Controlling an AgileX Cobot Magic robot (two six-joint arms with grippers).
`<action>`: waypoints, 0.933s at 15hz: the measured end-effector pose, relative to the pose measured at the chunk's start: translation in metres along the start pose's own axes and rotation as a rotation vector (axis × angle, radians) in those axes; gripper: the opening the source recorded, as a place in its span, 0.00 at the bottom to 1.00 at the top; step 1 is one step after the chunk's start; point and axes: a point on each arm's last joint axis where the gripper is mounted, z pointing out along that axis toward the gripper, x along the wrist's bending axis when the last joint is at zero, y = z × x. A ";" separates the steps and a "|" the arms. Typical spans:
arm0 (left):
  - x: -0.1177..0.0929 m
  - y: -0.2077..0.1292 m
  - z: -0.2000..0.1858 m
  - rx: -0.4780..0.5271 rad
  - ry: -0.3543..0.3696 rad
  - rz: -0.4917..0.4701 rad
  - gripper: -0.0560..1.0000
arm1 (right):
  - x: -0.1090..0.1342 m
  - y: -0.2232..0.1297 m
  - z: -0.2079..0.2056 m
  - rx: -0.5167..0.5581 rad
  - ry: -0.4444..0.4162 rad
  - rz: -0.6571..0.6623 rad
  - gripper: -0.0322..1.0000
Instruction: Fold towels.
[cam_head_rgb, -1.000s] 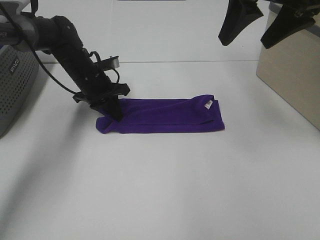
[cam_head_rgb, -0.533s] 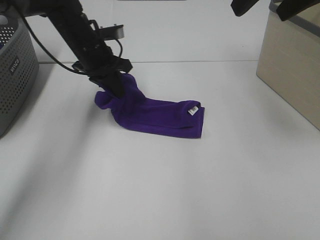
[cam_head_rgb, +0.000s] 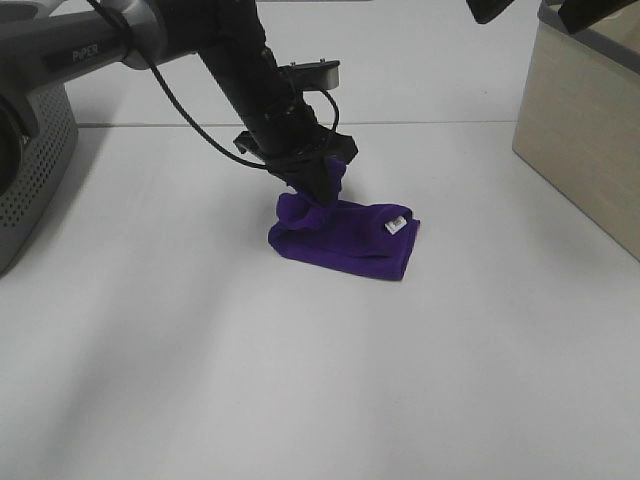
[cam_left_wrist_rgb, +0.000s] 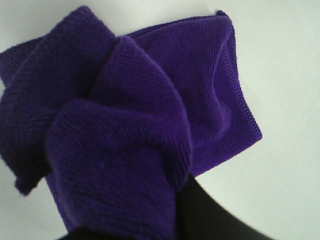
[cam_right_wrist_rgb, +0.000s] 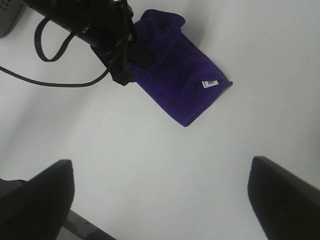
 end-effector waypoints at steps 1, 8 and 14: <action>-0.004 0.002 0.003 -0.007 -0.027 -0.005 0.21 | 0.000 0.000 0.000 0.000 0.000 0.000 0.91; -0.032 0.005 0.005 -0.031 -0.212 0.022 0.66 | 0.000 0.000 0.000 0.000 0.000 -0.004 0.91; 0.007 0.014 -0.060 -0.106 0.069 -0.022 0.68 | -0.004 -0.001 0.000 0.007 -0.041 -0.038 0.91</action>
